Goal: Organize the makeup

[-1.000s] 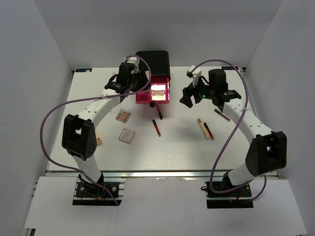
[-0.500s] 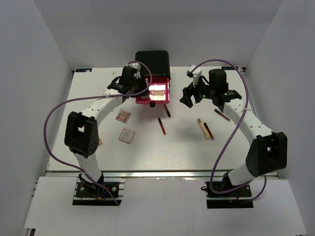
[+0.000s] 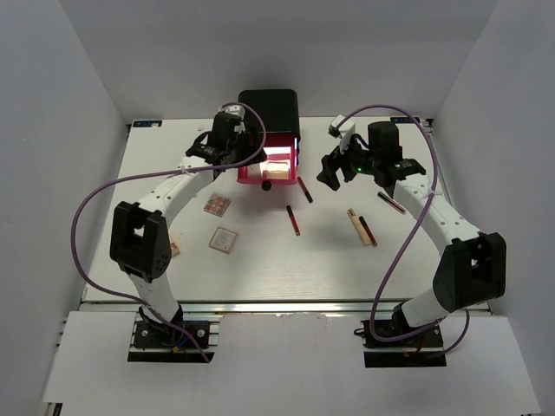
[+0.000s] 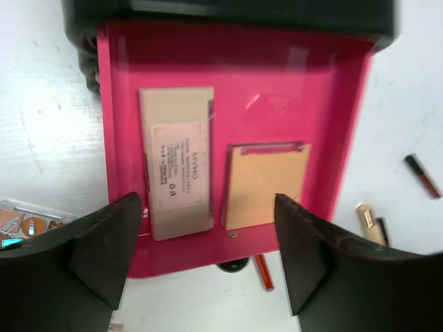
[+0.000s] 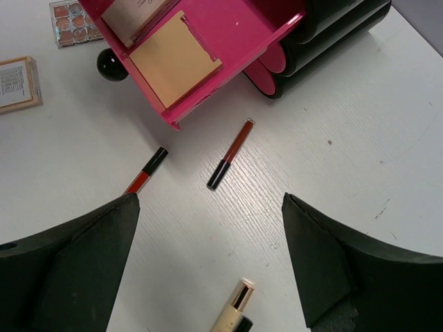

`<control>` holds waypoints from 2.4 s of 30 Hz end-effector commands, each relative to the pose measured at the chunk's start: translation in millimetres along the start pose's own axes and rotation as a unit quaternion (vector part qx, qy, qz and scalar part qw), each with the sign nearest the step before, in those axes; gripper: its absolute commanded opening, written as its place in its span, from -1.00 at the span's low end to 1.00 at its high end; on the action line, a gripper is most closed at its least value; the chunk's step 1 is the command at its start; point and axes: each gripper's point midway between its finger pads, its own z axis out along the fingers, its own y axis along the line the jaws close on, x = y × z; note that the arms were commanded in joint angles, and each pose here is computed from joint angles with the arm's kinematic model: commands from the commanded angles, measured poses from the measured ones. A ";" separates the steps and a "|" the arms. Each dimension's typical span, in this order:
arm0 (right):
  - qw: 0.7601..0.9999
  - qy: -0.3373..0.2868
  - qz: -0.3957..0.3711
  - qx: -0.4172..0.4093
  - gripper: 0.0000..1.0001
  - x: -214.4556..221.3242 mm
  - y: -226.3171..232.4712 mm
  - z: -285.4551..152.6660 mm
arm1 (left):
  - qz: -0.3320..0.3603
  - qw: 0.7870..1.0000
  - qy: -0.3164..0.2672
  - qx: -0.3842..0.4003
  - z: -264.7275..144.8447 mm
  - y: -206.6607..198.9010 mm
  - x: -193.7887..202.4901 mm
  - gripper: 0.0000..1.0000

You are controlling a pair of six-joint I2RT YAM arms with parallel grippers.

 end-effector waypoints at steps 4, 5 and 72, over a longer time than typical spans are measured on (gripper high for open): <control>1.000 0.009 -0.004 0.004 0.77 8.1 -1.1 1.0 | -0.053 0.989 -0.135 -0.013 -87.3 -9.8 -75.5 -0.26; 1.000 0.012 -0.003 0.008 0.77 10.4 -2.2 0.3 | -0.065 0.987 -0.144 -0.021 -93.7 -3.5 -75.0 -0.47; 0.999 0.033 0.020 0.006 0.77 38.1 6.8 -4.5 | -0.326 0.932 0.021 -0.160 -53.4 118.6 8.7 -1.00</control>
